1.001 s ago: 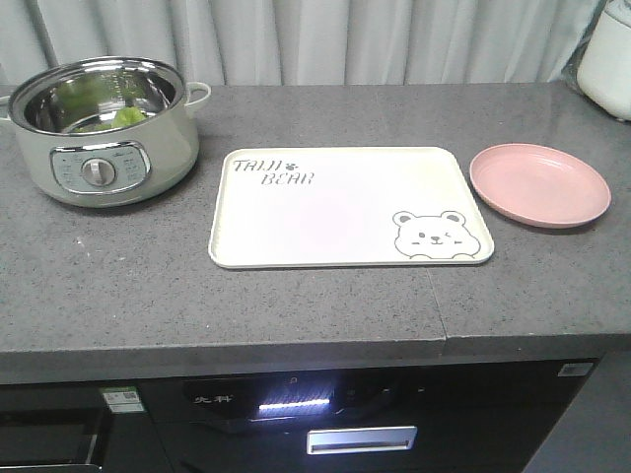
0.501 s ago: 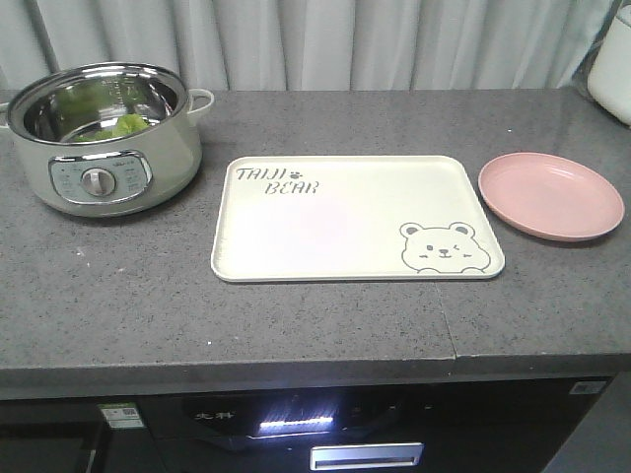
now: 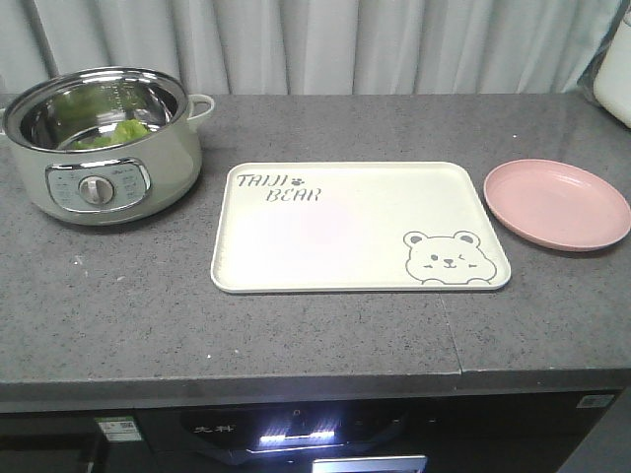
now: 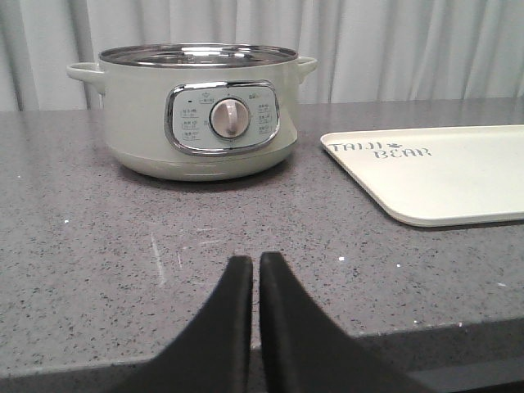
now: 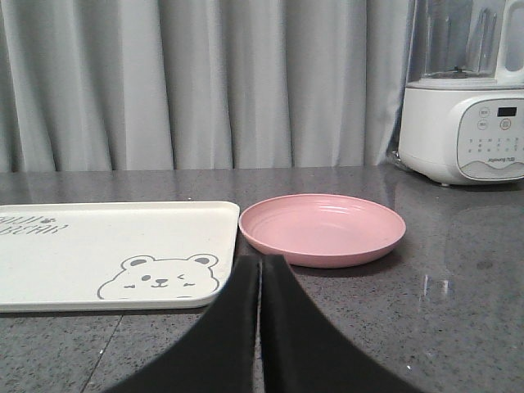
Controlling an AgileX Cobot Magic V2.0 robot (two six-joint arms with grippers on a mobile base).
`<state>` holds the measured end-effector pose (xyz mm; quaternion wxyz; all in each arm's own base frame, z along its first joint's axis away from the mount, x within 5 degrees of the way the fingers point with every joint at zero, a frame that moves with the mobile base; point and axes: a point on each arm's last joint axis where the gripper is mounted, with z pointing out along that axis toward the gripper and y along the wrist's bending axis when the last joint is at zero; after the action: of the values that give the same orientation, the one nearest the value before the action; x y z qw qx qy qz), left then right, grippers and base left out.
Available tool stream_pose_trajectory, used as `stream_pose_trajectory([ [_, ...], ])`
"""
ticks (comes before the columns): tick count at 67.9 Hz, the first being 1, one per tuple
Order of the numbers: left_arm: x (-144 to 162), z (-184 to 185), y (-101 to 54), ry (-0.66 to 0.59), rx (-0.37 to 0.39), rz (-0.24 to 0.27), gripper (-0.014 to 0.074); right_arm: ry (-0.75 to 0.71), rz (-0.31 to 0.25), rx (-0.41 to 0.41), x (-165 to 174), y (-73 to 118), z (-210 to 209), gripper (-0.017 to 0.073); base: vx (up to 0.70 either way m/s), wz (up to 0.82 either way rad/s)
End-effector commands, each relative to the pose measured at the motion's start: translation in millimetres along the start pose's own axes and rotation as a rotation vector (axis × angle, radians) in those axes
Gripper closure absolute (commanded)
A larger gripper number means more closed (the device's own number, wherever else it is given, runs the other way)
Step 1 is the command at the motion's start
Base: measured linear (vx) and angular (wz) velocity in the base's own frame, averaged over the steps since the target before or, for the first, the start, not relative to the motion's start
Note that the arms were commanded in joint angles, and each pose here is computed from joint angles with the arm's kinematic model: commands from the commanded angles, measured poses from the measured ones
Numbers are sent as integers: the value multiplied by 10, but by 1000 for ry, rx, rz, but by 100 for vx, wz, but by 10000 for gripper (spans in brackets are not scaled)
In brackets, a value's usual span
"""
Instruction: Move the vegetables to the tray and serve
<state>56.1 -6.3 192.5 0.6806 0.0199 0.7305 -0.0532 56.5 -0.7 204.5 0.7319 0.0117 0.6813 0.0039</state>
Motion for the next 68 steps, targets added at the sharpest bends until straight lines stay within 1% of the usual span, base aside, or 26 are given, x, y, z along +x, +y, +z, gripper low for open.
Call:
stream_pose_trajectory([
  [1, 5, 0, 4, -62, -1, -16, 599, -64, -15, -15, -15, 13, -4, 562, 3, 0],
  [68, 5, 0, 4, -62, -1, -16, 599, -64, -15, -15, -15, 13, -4, 562, 3, 0],
])
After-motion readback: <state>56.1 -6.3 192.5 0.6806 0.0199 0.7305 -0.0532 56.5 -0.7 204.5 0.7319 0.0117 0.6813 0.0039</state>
